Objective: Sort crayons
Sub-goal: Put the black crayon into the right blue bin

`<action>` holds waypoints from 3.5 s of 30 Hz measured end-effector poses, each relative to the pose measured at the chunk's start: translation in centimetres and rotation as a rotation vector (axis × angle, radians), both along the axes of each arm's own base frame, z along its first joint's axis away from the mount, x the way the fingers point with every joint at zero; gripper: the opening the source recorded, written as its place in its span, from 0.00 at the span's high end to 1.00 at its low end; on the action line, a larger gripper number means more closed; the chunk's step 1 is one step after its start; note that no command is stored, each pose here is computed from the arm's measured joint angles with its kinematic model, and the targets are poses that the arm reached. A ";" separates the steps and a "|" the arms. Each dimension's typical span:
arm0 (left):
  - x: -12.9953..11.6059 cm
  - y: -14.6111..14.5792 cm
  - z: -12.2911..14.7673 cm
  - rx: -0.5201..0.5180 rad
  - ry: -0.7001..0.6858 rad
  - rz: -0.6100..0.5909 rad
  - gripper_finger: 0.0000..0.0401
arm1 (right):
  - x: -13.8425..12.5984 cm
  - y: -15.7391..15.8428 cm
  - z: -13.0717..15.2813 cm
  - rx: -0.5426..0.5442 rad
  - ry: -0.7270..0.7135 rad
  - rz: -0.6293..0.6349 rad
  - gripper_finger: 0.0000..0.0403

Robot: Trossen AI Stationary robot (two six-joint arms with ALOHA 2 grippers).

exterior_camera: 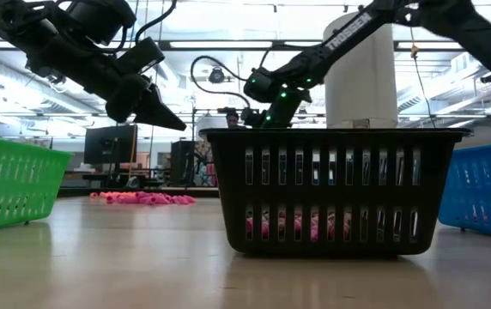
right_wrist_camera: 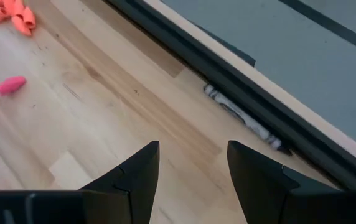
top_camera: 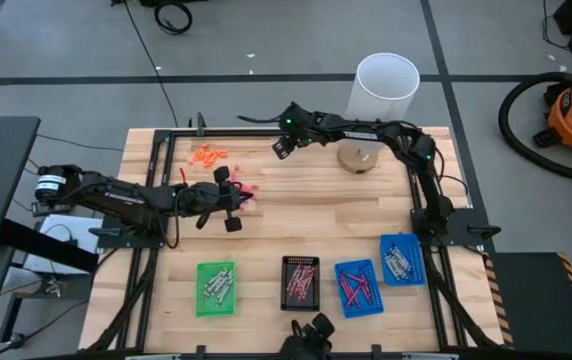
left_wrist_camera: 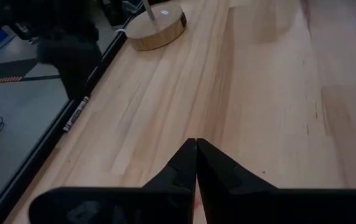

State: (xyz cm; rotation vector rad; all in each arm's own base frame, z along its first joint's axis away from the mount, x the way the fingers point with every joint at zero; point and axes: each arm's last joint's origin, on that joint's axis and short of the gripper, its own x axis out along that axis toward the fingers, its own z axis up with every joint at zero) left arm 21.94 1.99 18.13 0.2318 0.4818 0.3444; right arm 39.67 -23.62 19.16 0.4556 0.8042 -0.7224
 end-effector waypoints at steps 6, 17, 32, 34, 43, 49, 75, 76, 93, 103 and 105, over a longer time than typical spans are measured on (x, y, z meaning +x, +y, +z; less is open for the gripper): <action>0.0 0.0 0.0 -0.003 -0.001 0.001 0.96 | 1.3 -0.5 -0.4 0.018 0.047 0.015 0.51; 0.0 0.0 0.0 -0.003 0.003 0.001 0.96 | 1.3 -1.8 -1.3 0.030 0.058 -0.021 0.51; 0.0 0.0 0.0 0.002 -0.001 -0.001 0.96 | 0.4 -3.0 -1.3 0.040 0.057 -0.055 0.51; 0.0 0.0 0.0 0.002 -0.002 -0.001 0.96 | 0.4 -3.0 -1.3 0.042 0.054 -0.060 0.51; 0.0 0.0 0.1 0.006 -0.007 -0.003 0.96 | 0.7 -3.1 -1.6 0.049 0.031 -0.068 0.51; 0.1 0.0 0.3 0.008 -0.031 -0.003 0.96 | 1.1 -3.2 -1.1 0.047 0.004 -0.056 0.52; 0.6 0.1 1.8 0.103 -0.162 -0.031 0.96 | 2.1 -2.2 -0.6 0.144 -0.097 0.009 0.57; 0.7 0.1 1.8 0.101 -0.167 -0.030 0.96 | 2.2 -2.0 -0.6 0.149 -0.097 0.013 0.57; 0.6 0.0 1.4 -0.049 -0.189 0.023 0.96 | -1.0 -3.9 -1.6 0.311 0.034 -0.056 0.57; 0.6 0.0 1.4 -0.072 -0.196 0.028 0.96 | -2.2 -5.4 -1.7 0.339 0.017 -0.111 0.57; 0.6 0.0 1.4 -0.076 -0.194 0.015 0.96 | -1.9 -5.1 -1.6 0.323 0.022 -0.082 0.57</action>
